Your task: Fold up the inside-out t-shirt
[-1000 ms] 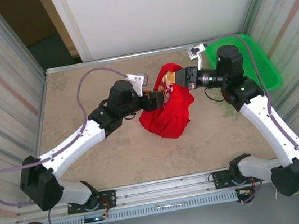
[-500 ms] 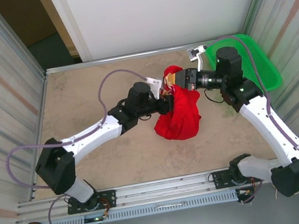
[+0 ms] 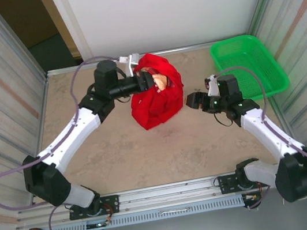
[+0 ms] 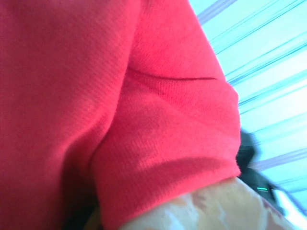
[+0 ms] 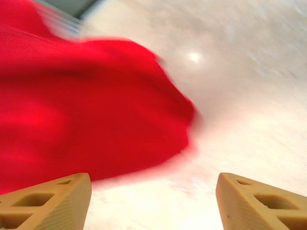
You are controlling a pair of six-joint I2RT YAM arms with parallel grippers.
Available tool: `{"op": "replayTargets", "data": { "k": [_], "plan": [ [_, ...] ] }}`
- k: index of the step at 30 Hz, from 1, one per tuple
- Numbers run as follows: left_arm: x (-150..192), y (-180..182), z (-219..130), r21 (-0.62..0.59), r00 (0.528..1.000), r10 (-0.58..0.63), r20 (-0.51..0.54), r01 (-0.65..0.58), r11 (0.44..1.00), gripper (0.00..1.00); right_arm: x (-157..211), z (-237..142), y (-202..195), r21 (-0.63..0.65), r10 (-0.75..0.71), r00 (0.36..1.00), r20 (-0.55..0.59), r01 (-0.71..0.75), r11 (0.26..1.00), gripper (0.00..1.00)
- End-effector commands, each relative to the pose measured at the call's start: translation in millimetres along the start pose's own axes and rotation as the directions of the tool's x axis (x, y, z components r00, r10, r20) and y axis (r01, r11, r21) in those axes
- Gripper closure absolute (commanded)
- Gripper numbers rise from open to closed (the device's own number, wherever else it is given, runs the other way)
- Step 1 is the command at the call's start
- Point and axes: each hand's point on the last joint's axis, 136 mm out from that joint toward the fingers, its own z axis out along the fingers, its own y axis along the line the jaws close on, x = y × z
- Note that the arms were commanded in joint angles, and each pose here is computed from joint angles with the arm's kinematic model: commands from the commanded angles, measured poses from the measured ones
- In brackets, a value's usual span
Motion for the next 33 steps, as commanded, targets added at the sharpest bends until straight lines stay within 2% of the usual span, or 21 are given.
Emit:
{"op": "replayTargets", "data": {
  "k": [1,5,10,13,16,17,18,22,24,28,33],
  "plan": [
    [-10,-54,-21,0.179,0.997,-0.054,-0.057,0.063,0.982,1.00,-9,-8,-7,0.073,0.001,0.998,0.058,-0.005,0.997,0.36],
    [-7,-34,-22,0.091,0.989,-0.126,-0.074,0.133,0.987,1.00,-22,-57,49,0.042,-0.101,0.977,0.187,0.095,0.995,0.35],
    [2,-23,-16,0.080,0.986,-0.135,-0.099,0.143,0.987,1.00,-37,-98,109,0.036,-0.229,0.923,0.309,0.230,0.973,0.26],
    [9,-19,-11,0.079,0.982,-0.142,-0.122,0.152,0.985,1.00,-54,-91,129,0.026,-0.265,0.910,0.320,0.271,0.962,0.25],
    [16,-17,-6,0.076,0.979,-0.142,-0.149,0.154,0.985,1.00,-69,-64,140,0.011,-0.281,0.914,0.294,0.291,0.957,0.26],
    [19,-15,-5,0.074,0.977,-0.146,-0.158,0.159,0.985,1.00,-74,-52,142,-0.005,-0.276,0.921,0.273,0.289,0.957,0.30],
    [20,-15,-4,0.074,0.975,-0.148,-0.163,0.162,0.984,1.00,-78,-42,141,-0.017,-0.265,0.929,0.258,0.279,0.960,0.39],
    [29,-11,-4,0.074,0.970,-0.151,-0.189,0.167,0.983,1.00,-106,-9,119,-0.028,-0.176,0.953,0.246,0.189,0.982,1.00],
    [33,-12,-6,0.079,0.968,-0.146,-0.203,0.164,0.983,1.00,-121,0,99,-0.015,-0.112,0.960,0.256,0.120,0.993,1.00],
    [38,-21,-11,0.124,0.967,-0.114,-0.229,0.145,0.982,1.00,-140,22,34,0.136,0.012,0.968,0.250,-0.047,0.990,1.00],
    [33,-52,-22,0.257,0.970,-0.054,-0.239,0.117,0.959,1.00,-109,63,-45,0.333,0.113,0.983,0.142,-0.155,0.930,1.00]
  ]
}}
